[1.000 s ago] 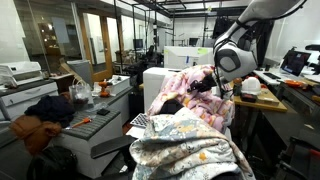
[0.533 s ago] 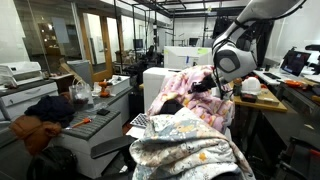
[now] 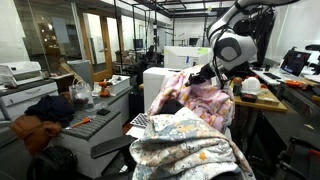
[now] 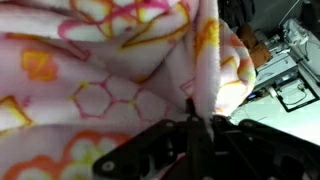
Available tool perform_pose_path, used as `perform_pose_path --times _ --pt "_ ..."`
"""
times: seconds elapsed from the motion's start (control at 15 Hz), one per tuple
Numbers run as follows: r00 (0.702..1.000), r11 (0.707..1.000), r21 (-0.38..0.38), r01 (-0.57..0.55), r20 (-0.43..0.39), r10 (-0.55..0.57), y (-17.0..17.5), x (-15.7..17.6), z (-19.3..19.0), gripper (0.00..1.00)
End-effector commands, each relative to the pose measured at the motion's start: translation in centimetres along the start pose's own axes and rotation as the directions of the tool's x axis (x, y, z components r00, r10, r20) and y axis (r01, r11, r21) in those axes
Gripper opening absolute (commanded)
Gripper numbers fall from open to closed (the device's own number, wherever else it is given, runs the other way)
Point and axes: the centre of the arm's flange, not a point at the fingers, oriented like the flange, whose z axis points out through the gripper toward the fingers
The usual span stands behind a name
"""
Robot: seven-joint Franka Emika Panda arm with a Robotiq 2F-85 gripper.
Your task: Put the fleece on the boxes
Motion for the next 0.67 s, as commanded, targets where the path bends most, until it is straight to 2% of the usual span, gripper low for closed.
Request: perform_pose_path --times 0.0,0.33,0.6 --pt "1.0 1.0 0.004 -0.001 -0.013 0.001 -2.2 3.4 -3.4 0.01" --pt "0.996 0.999 0.004 -0.043 -0.083 0.043 -3.7 8.4 -5.5 0.01" --pt "0.972 0.993 -0.013 -0.116 -0.209 0.11 -3.1 15.6 -8.4 0.01"
